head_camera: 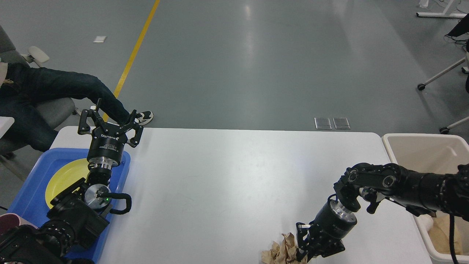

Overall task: Tidy desktop
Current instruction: 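Lift the crumpled paper and drop it into the white bin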

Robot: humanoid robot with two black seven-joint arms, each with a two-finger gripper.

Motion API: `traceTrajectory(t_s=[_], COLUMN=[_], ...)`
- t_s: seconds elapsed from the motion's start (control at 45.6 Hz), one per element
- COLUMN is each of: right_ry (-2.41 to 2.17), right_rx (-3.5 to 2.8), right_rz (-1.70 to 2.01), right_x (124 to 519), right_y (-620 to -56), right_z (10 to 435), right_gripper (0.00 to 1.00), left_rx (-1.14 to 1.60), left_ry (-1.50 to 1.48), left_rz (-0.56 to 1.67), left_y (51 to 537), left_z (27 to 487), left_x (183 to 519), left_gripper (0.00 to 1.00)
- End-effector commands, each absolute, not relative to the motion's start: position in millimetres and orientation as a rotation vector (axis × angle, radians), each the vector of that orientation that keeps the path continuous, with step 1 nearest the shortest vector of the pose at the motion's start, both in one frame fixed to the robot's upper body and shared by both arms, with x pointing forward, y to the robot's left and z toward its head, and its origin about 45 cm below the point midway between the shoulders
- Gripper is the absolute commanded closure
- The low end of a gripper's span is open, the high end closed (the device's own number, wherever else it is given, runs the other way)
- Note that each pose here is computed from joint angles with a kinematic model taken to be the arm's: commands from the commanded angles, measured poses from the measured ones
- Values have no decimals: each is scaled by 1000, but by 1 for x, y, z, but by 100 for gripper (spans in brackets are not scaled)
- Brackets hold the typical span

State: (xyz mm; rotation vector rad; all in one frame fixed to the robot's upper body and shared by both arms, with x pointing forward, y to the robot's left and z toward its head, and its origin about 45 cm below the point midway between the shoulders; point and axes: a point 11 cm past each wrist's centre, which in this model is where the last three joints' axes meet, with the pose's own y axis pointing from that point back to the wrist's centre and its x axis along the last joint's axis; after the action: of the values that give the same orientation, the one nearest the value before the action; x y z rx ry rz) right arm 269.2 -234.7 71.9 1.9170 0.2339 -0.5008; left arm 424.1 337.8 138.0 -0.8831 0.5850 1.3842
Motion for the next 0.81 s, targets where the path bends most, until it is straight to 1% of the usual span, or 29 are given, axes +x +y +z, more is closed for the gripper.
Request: traceTrajectory(t_s=[0.0, 0.131, 0.285, 0.416, 0.526, 0.548, 0.57, 0.636, 0.789], right_ry=[163, 37, -128, -308, -448, -509, -524, -571, -689], right_rx=[1933, 1989, 2000, 1998, 1995, 1991, 1992, 1987, 1917], right_rz=[-496, -471, -372, -263, -173, -137, -124, -105, -140], right_x=[283, 310, 351, 384, 402, 408, 409, 410, 410], right_y=[-249, -268, -302, -339, -367, -379, -381, -392, -433], right_z=[84, 111, 165, 228, 282, 304, 311, 325, 326], right_gripper=[100, 100, 100, 100, 100, 100, 100, 100, 100], left_rx=[-885, -885, -884, -885, -885, -885, -885, -885, -884], left_ry=[585, 585, 586, 585, 585, 585, 585, 585, 586], left_rz=[1381, 1381, 1382, 1381, 1381, 1381, 1381, 1381, 1382], left_y=[338, 338, 338, 338, 338, 338, 338, 338, 338], left_z=[138, 138, 138, 138, 138, 138, 138, 138, 138], left_x=[424, 424, 424, 424, 424, 424, 424, 424, 424], left_gripper=[3, 3, 3, 3, 3, 3, 3, 3, 3])
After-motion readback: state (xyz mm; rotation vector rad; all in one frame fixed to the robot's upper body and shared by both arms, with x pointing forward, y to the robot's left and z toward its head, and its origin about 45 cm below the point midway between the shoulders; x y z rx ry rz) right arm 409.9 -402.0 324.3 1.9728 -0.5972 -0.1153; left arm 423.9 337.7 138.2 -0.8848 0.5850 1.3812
